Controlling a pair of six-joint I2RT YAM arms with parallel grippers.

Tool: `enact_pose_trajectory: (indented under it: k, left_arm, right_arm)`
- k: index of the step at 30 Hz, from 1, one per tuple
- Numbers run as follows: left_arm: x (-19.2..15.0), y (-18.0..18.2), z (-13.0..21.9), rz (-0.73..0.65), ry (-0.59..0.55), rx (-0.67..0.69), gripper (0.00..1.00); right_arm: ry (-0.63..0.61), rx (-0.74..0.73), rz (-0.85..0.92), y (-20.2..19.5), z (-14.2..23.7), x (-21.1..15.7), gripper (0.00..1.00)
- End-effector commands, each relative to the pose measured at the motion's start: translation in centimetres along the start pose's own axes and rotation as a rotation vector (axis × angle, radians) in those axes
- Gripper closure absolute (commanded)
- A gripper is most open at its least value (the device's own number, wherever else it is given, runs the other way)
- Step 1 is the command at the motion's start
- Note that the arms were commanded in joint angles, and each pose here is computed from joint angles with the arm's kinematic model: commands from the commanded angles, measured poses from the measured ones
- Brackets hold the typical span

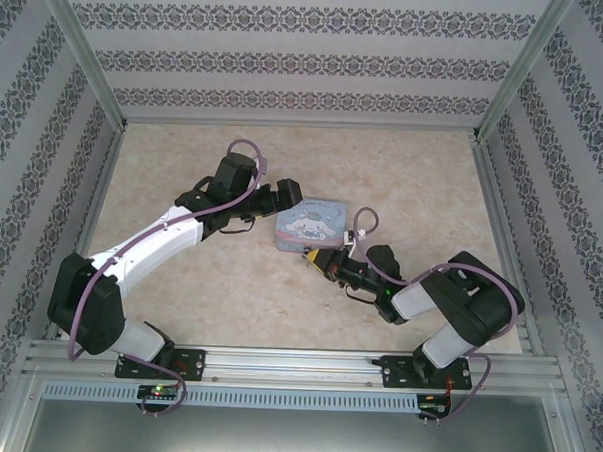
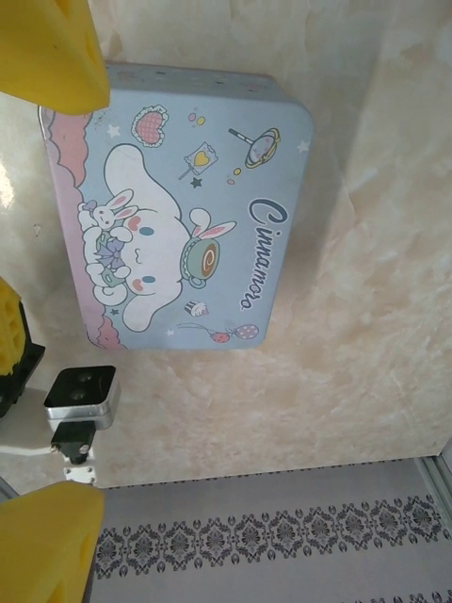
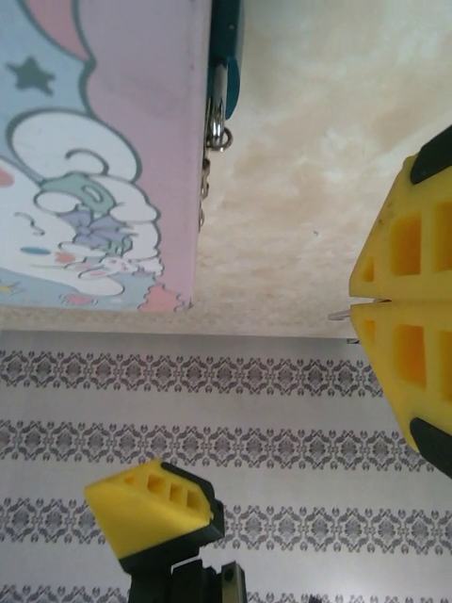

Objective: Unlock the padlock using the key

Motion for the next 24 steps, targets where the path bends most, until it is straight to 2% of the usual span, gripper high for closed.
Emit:
enact_pose_trajectory:
  k: [1, 5, 15, 19, 24]
  left_arm:
    - [0.2, 0.1, 0.9, -0.019, -0.015, 0.015, 0.0]
    - [0.4, -0.3, 1.0, -0.019, -0.017, 0.004, 0.0]
    - [0.8, -0.8, 1.2, -0.01, -0.036, -0.019, 0.0]
    - [0.2, -0.6, 1.6, 0.006, -0.038, -0.038, 0.0]
    - [-1.9, -0.2, 1.8, 0.035, -0.026, -0.106, 0.0]
  right_arm:
    - [0.013, 0.072, 0.052, 0.9, -0.2, 0.9, 1.0]
    - [0.016, 0.066, 0.037, 0.2, -0.2, 2.2, 1.0]
    - [-0.015, 0.118, 0.031, 1.5, 0.1, 6.5, 1.0]
    - [0.005, 0.154, 0.039, 2.9, 0.4, 6.1, 1.0]
    - [-0.036, 0.177, 0.035, 4.5, 1.5, 6.4, 1.0]
Point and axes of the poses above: each hand's point on the last joint's axis, 136 mm out from that joint toward the fingers, its own z axis back along the fingers, its own y axis along the line the jaws close on, x = y × z, the point moved 5 cm from there along z, back along the fingers, and after that the axes turned 7 degrees about -z, right-handed, at the moved point
